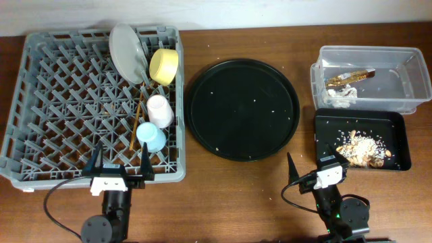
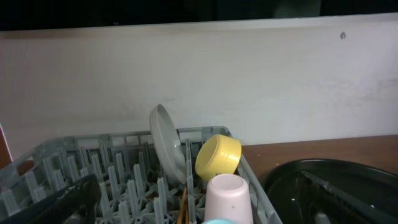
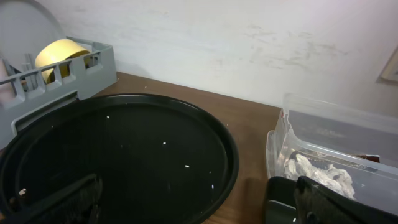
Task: Sort waste into correct bins and load items into the dishwasher rack
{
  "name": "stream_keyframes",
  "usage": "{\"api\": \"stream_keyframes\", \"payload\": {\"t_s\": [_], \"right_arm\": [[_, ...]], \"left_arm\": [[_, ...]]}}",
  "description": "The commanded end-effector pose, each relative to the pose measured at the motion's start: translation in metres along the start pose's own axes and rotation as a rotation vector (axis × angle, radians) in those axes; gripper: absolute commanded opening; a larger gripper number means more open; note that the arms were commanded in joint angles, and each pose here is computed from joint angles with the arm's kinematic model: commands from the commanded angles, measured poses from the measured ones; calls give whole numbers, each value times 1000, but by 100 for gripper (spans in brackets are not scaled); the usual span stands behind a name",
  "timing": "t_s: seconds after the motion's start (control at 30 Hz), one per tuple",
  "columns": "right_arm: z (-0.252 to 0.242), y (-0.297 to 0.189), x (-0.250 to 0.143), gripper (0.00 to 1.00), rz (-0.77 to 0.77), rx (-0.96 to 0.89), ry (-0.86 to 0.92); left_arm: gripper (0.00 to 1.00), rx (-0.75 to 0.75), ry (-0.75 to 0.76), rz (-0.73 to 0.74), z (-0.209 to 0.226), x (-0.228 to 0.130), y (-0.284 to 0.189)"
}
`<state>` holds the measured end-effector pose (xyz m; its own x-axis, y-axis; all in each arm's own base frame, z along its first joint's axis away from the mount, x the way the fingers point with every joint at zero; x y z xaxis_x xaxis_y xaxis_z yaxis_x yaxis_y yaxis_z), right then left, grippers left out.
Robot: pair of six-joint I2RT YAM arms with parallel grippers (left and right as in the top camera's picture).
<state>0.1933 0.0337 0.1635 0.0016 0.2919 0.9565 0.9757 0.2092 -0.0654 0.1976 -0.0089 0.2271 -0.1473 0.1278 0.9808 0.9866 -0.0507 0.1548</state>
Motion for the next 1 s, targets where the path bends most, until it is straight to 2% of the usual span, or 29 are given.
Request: {"api": "stream_keyframes", "payload": {"t_s": [0.0,0.37,0.97], "right_arm": [[-1,0,-2,98,6,-9,1],[-1,0,-2,99,6,-9,1],[-1,0,-2,98,6,-9,1]], "left_arm": [[99,17,17,-5,4,-13,-3],[99,44,13,232,10,-65,-12],[99,45,13,232,10,-65,-12]]}}
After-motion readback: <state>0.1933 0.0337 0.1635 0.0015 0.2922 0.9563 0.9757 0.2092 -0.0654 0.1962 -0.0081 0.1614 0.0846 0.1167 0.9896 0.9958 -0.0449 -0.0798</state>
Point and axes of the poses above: each gripper's point midway between its finger pads, its own y axis out along the fingers, its own z axis along the line the jaws close on, x = y × z, the point moved 5 cm from there along -y, back along the fingers, and after that the axes turned 9 degrees about -y, right-handed, at the moved point
